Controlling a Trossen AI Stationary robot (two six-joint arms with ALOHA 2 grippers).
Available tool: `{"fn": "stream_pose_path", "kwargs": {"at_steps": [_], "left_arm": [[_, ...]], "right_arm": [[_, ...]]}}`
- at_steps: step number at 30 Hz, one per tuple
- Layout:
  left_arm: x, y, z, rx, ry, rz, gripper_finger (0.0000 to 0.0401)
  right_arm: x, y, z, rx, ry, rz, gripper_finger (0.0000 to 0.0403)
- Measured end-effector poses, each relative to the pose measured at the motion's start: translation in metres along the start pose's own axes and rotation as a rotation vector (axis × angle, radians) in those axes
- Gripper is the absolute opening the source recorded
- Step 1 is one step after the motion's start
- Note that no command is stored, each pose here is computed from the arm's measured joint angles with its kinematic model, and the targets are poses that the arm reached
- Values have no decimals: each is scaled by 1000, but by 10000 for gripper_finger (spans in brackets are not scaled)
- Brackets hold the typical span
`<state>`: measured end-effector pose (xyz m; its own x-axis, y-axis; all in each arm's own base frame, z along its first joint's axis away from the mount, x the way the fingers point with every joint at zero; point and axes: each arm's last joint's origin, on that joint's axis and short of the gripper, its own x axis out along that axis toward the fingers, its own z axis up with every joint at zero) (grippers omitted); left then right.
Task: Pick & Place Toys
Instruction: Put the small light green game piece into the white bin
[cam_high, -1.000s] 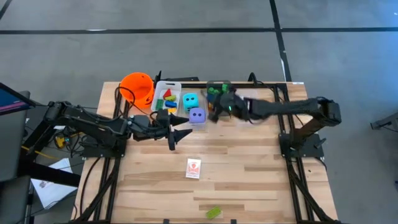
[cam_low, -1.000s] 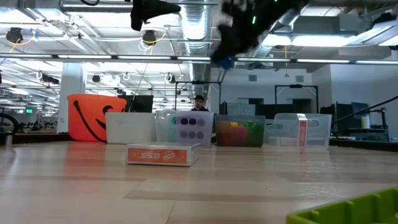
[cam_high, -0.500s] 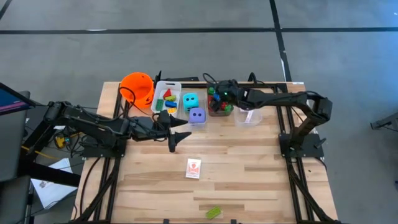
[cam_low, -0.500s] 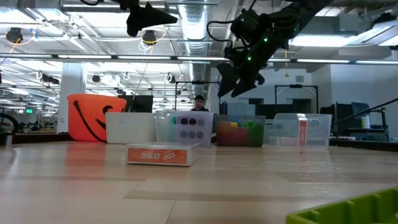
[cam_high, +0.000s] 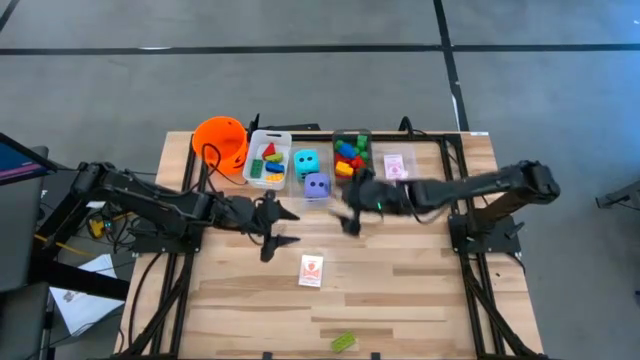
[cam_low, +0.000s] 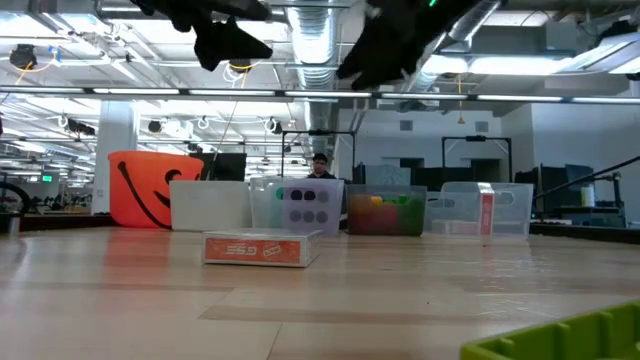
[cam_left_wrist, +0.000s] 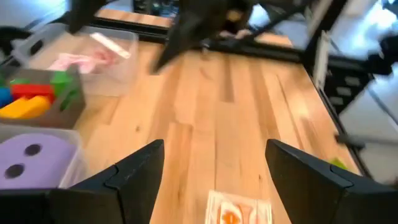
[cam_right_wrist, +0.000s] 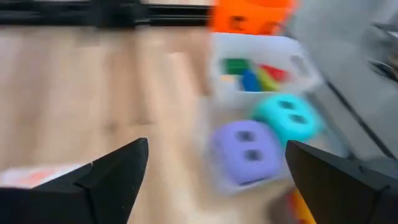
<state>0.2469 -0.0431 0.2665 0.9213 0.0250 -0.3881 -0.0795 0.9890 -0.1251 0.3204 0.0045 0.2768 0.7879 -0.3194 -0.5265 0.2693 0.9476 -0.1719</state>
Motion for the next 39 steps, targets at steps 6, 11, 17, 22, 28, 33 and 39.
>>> {"fn": "stream_pose_path", "kwargs": {"at_steps": [6, 11, 17, 22, 28, 33, 39], "left_arm": [[2, -17, -5, 119, 10, -79, 273], [5, -27, -6, 89, -15, -117, 273], [5, -34, 2, 12, -111, -154, 273], [3, -37, 9, -36, -185, -182, 273], [2, -39, 10, -72, -198, -192, 273], [3, -39, 9, -81, -187, -191, 273], [3, -39, 9, -79, -181, -189, 273]], "right_arm": [[-31, 64, -12, -100, 36, 228, 369], [-47, 106, -27, -79, 119, 491, 369], [-51, 158, -59, -166, 233, 658, 369], [-35, 190, -89, -290, 311, 672, 369], [-11, 215, -103, -333, 370, 666, 369], [2, 234, -101, -380, 405, 739, 369], [2, 246, -86, -437, 444, 756, 369]]}}
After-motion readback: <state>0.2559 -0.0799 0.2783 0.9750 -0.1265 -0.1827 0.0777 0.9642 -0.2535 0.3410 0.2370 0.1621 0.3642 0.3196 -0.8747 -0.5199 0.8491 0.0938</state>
